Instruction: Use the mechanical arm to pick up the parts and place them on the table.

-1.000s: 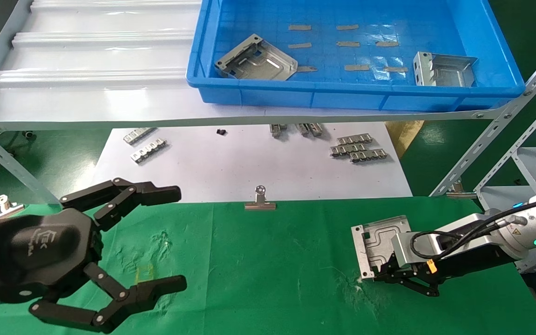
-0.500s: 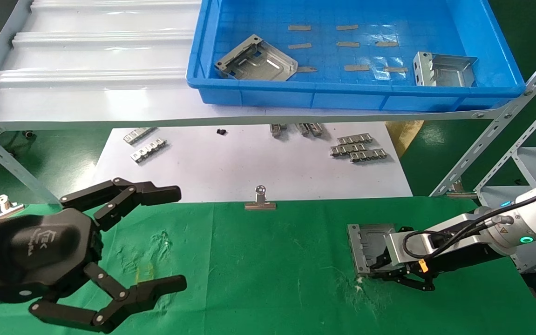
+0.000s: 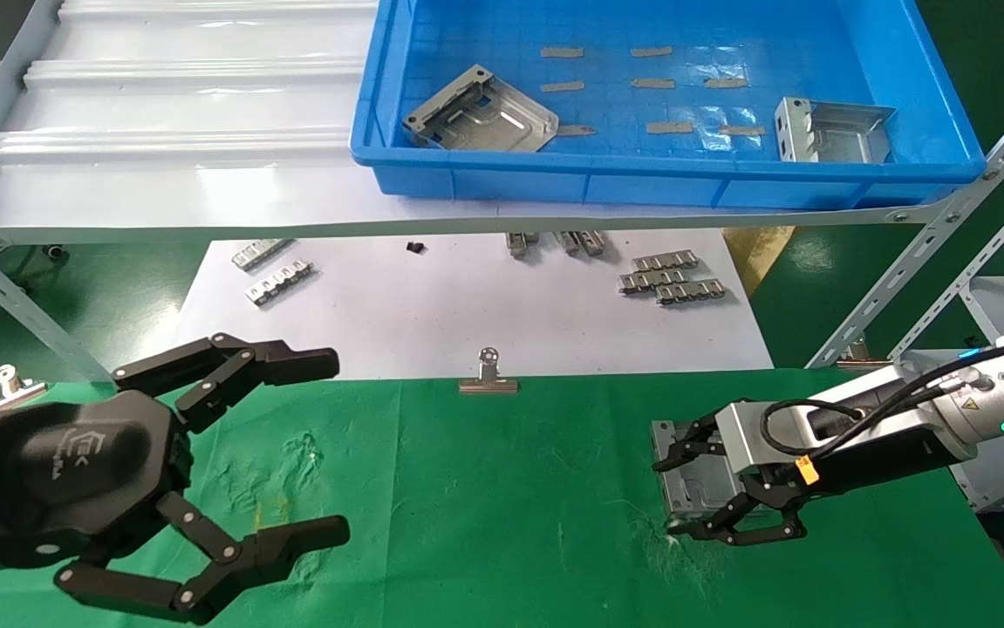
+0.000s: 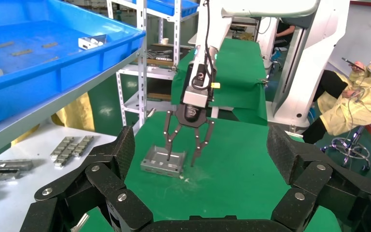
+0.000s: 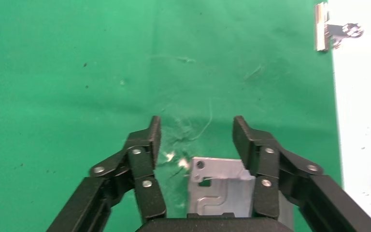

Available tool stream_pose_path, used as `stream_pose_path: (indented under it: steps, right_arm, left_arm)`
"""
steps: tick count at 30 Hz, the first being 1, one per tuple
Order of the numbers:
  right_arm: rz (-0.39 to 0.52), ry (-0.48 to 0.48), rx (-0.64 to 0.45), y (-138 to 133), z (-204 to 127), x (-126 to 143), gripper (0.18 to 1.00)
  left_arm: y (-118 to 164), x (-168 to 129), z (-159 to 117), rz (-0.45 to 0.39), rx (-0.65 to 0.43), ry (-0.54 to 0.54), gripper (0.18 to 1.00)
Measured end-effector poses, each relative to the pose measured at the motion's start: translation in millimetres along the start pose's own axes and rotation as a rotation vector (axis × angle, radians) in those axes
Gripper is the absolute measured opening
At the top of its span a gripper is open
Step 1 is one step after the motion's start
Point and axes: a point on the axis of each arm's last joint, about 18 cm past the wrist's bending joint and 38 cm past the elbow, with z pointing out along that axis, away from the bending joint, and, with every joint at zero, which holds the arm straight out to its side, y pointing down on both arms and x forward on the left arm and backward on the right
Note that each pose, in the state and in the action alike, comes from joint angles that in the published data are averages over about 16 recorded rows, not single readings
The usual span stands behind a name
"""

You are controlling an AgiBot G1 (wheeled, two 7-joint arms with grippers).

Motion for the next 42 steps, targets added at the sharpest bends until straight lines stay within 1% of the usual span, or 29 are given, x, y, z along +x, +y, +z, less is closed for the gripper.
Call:
stream_pose_path:
  steps: [4,8,11,14,20,26,32,42]
  right_arm:
    - [0.004,0.006,0.011,-2,0,1,0.566]
    - [0.006,0.007,0.017,-2,1,0,0.672]
    - [0.012,0.008,0.031,-3,4,-1,0.733]
    - [0.022,0.012,0.057,-5,9,-3,0.806]
    - [0.058,0.029,0.145,-13,20,-9,0.902]
    - [0.104,0.054,0.256,-24,27,-16,0.964]
    - [0.148,0.08,0.359,-36,28,-23,0.992]
    - [0.211,0.122,0.515,-55,17,-36,1.0]
  left_arm:
    - [0,0,0,0.0,0.0,0.0,1.001]
    - [0,0,0,0.0,0.0,0.0,1.001]
    - [0,0,0,0.0,0.0,0.0,1.001]
    - [0,0,0,0.0,0.0,0.0,1.001]
    - [0,0,0,0.0,0.0,0.0,1.001]
    - [0,0,0,0.0,0.0,0.0,1.001]
    - [0,0,0,0.0,0.0,0.0,1.001]
    - [0,0,0,0.0,0.0,0.0,1.001]
